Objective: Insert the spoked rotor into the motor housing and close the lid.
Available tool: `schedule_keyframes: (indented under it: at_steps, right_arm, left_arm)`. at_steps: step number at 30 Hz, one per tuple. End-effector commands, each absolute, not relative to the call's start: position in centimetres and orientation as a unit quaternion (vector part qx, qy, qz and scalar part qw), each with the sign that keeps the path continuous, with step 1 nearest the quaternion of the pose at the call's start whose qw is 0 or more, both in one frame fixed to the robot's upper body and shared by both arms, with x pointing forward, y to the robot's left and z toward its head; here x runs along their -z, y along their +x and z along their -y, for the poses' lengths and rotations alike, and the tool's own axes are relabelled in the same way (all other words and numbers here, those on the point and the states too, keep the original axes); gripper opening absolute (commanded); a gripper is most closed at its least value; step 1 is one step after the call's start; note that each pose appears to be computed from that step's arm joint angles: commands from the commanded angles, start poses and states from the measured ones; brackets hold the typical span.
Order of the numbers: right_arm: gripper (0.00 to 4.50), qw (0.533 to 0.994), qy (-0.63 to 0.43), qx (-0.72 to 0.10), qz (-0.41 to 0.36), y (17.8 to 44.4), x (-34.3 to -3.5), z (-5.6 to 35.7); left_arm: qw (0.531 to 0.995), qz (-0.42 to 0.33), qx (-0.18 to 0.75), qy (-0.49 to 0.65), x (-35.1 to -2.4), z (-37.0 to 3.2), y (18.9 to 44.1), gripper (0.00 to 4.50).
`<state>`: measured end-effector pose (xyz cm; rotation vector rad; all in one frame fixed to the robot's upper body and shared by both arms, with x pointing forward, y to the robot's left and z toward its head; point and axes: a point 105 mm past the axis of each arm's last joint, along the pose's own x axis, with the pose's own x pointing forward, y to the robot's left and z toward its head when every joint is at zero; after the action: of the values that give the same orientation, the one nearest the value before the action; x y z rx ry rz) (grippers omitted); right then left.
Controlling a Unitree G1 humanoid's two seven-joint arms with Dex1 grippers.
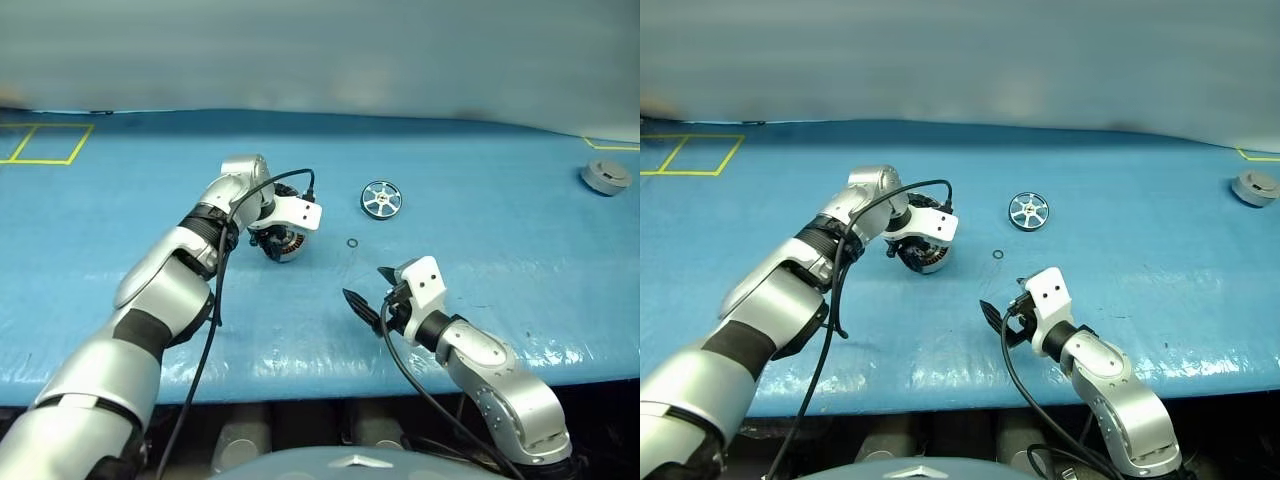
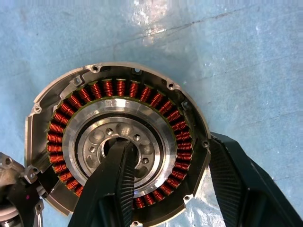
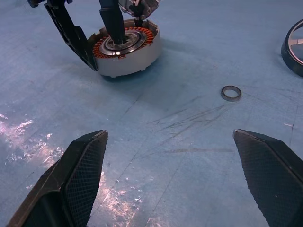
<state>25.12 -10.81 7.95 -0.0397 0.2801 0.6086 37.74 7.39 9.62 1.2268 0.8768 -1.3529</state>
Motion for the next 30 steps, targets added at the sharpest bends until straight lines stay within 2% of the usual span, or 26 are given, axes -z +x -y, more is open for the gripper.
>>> schedule_keyframes:
  at_steps: [1, 9, 21, 30]
  right_arm:
    - [4.5, 0.944, -0.021, -0.308, -0.117, 25.3, -8.9, 10.5]
    - [4.5, 0.943, -0.02, -0.311, -0.118, 25.4, -8.8, 10.4]
    - [4.5, 0.94, -0.02, -0.318, -0.119, 25.6, -8.7, 10.2]
    - [4.5, 0.94, -0.02, -0.321, -0.118, 25.6, -8.5, 10.1]
  left_arm:
    - [0.522, -0.369, 0.6, 0.482, -8.6, -6.0, 35.9, 1.98]
    - [0.528, -0.378, 0.629, 0.428, -8.8, -4.9, 32.9, 1.98]
    - [0.53, -0.388, 0.645, 0.391, -9.7, -4.1, 30.3, 1.98]
    - [0.538, -0.387, 0.64, 0.389, -9.8, -3.8, 30.5, 1.98]
